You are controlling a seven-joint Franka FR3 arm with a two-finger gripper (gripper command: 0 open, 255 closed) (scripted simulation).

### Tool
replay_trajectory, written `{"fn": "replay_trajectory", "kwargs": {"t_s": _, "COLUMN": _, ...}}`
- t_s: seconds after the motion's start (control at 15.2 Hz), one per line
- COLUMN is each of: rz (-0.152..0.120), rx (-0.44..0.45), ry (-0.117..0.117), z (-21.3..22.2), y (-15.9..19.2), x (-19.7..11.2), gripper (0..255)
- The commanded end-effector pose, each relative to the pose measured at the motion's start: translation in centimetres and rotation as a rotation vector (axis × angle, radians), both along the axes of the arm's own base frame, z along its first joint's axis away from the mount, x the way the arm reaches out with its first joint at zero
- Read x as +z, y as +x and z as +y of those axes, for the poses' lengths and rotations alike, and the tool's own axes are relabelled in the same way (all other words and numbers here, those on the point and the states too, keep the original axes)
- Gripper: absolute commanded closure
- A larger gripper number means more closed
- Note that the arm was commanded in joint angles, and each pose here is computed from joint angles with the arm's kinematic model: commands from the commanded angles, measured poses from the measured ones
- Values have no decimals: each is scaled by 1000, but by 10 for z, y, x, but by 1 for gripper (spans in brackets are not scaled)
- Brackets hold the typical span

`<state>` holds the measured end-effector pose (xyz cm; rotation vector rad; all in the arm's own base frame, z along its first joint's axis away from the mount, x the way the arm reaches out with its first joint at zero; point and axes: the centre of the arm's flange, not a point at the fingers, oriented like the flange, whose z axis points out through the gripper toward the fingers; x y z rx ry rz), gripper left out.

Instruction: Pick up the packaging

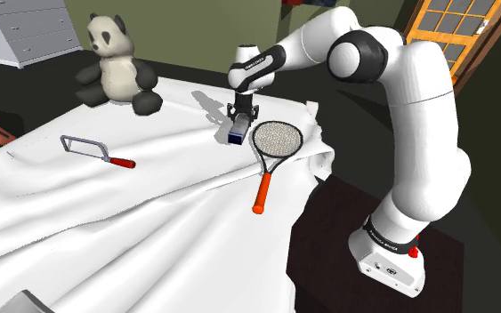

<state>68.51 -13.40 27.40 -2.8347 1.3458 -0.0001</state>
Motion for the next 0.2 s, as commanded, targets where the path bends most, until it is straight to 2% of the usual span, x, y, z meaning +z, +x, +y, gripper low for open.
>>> {"fn": "replay_trajectory", "kwargs": {"t_s": 0.0, "rz": -1, "rx": 0, "ry": 0, "z": 0, "y": 0, "x": 11, "gripper": 255}}
{"fn": "replay_trajectory", "kwargs": {"t_s": 0.13, "rz": -1, "rx": 0, "ry": 0, "z": 0, "y": 0, "x": 12, "gripper": 255}}
